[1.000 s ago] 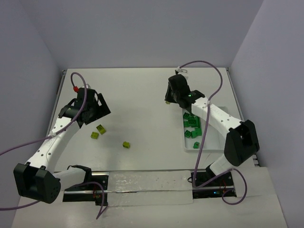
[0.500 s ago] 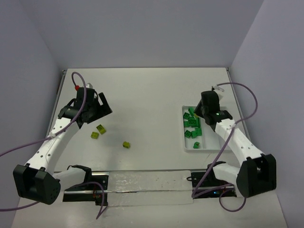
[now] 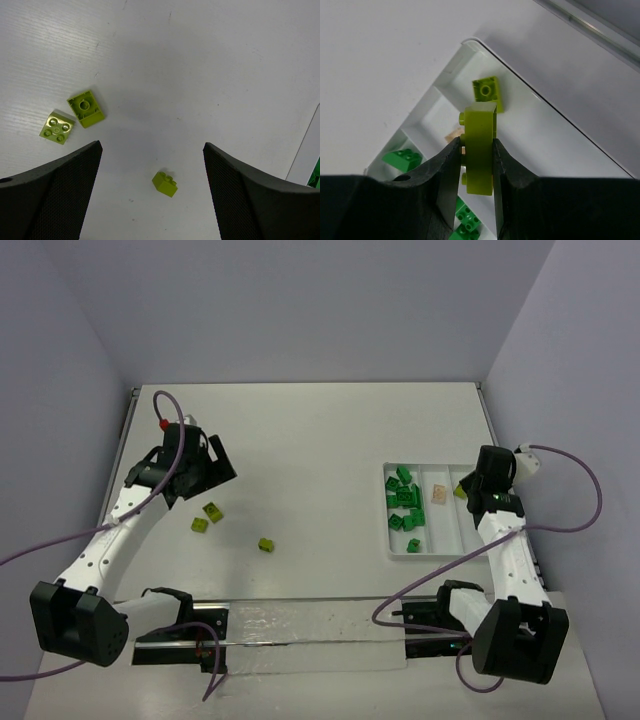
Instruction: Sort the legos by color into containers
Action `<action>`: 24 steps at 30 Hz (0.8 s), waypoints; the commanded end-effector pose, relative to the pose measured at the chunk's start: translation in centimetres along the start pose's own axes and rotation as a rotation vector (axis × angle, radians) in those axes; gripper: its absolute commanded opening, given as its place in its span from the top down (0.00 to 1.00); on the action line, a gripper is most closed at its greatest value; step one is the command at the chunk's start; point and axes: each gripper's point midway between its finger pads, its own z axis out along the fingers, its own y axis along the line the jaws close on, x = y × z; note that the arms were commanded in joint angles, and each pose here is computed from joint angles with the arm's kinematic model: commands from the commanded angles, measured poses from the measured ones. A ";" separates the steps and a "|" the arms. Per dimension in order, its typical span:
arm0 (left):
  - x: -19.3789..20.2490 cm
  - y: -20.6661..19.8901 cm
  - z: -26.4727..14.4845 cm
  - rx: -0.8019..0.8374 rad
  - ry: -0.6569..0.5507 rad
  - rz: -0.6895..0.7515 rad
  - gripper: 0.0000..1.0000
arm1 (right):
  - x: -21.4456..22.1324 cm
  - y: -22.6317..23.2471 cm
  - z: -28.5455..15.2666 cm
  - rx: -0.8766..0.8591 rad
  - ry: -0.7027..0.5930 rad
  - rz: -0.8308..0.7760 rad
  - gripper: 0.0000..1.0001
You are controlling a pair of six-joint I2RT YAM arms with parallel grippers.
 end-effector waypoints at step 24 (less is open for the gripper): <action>-2.3 -0.6 0.4 0.001 -0.075 -0.028 0.09 | -0.5 3.3 0.1 -0.163 -0.057 -0.113 0.16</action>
